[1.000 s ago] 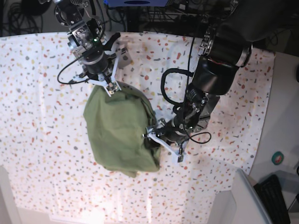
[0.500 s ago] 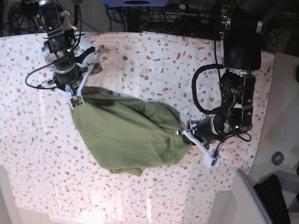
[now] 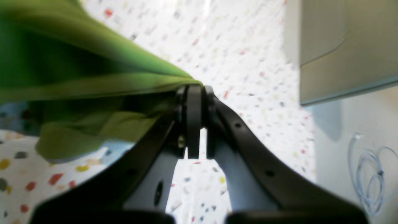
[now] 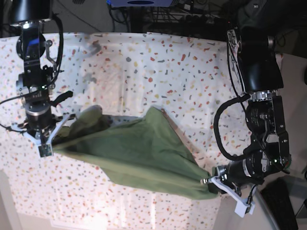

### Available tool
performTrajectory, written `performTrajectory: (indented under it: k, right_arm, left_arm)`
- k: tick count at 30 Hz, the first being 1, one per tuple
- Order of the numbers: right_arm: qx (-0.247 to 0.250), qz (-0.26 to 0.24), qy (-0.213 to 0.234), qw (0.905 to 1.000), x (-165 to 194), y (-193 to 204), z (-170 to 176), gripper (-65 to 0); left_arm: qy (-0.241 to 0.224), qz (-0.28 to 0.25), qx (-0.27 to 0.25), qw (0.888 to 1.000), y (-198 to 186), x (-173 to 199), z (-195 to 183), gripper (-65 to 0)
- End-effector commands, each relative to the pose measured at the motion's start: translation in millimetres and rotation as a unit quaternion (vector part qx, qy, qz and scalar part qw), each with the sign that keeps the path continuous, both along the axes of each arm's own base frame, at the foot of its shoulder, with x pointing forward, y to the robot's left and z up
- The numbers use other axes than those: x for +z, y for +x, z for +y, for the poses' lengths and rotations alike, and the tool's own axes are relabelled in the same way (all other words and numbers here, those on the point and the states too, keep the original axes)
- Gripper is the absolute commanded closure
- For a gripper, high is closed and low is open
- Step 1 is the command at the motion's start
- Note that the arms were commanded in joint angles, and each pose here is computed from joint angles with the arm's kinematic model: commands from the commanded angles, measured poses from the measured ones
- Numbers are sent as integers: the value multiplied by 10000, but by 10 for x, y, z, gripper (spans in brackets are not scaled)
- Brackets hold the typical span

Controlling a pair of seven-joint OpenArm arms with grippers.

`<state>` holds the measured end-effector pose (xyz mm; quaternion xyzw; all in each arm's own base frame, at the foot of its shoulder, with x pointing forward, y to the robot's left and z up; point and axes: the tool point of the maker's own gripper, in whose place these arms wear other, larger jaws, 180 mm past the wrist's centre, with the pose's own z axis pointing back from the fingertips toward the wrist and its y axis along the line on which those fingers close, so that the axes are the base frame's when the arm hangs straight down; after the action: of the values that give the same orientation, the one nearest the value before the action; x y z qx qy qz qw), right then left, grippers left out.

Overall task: Layout the t-shirt on the table in an organized manner, then fold the t-shirt properly
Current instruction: 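Pull the grasped shirt apart with both grippers, then release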

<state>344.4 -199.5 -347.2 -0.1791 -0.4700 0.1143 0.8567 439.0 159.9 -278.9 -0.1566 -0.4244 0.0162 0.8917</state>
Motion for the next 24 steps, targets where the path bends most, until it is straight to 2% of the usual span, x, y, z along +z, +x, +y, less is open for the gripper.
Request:
performTrajectory:
  k: [1,4,7,10,13,15,19,21,24]
  right_arm:
    - [-10,-298,-131,9995,189,75,-60,0]
    - [26,-349,-133,9993,238,7,-36,0]
    - [29,19,-125,9999,-9,-241,-31,0]
    - [81,504,-98,9986,-309,-618,6,0]
    - [110,668,-81,9977,-388,-784,33,0]
    - [125,625,-69,9979,-365,-757,51,0]
    - [297,266,-66,9992,-163,-434,168,0]
    - [251,132,-91,9996,-105,-208,131,0]
    - [91,286,-107,9995,-254,127,30,0]
  left_arm:
    - [-43,-431,121,9990,113,272,81,0]
    - [-95,-528,321,9980,47,309,216,0]
    - [-112,-507,530,9972,-98,244,359,0]
    - [127,-644,601,9960,-399,263,426,0]
    - [333,-685,572,9955,-568,267,468,0]
    - [345,-705,590,9952,-534,288,484,0]
    - [117,-650,611,9959,-274,297,467,0]
    - [-43,-440,403,9982,-79,195,276,0]
    - [-287,-167,268,9991,274,-60,52,0]
